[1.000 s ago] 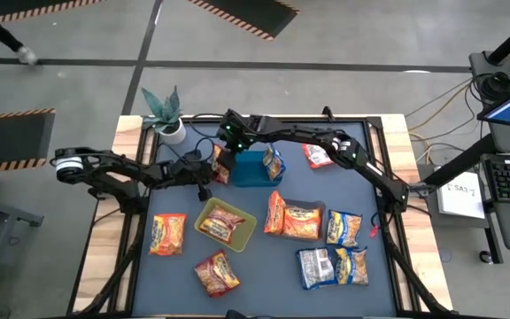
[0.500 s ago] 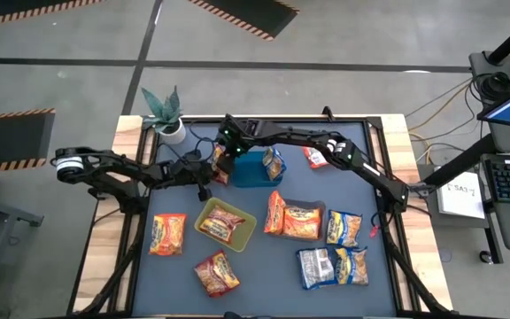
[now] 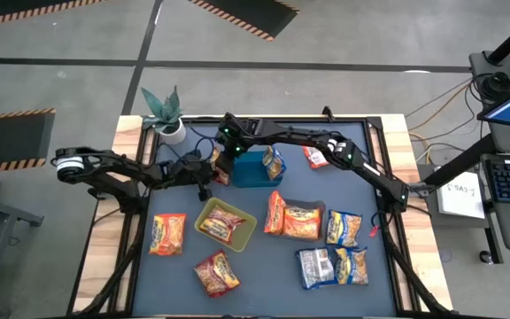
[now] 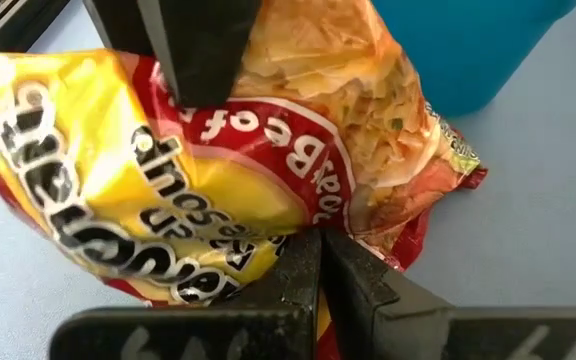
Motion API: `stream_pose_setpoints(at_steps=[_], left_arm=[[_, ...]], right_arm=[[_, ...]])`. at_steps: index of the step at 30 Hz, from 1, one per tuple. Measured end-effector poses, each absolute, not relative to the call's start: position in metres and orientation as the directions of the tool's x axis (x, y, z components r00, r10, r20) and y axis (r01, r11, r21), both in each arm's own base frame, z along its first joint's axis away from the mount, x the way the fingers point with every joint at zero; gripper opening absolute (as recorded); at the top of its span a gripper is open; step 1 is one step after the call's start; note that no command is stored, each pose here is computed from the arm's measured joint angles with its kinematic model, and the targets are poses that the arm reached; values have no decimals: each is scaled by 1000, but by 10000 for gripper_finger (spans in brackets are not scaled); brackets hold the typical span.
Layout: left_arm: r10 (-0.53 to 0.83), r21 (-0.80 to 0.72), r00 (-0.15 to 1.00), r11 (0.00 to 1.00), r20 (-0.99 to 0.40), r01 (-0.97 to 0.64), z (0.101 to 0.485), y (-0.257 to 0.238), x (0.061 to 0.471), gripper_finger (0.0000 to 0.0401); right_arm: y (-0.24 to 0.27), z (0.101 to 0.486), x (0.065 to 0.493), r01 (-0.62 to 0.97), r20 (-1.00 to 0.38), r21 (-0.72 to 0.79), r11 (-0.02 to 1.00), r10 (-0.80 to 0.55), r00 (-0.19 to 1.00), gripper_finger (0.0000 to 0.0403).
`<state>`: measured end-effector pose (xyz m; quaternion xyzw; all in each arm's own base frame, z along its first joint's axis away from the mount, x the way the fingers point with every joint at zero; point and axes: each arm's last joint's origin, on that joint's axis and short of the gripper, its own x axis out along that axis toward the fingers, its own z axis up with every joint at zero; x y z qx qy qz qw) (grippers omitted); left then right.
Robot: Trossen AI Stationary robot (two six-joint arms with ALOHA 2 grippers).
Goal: Sort Maruchan noodles
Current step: Put the red noodle pack into the yellow bin
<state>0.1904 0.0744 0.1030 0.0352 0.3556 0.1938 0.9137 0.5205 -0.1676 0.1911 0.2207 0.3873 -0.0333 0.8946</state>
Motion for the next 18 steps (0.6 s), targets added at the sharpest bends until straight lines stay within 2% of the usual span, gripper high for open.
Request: stream_pose_setpoints(at_steps=[15,18], left_arm=[[386,203,689,920,-614,-335,109,74,190,0],[386,203,687,920,-616,-335,112,74,188,0]], right_arm=[[-168,194,521,240,-694,391,889,113,711,14],[-168,194,522,240,-690,392,888,112,715,10]])
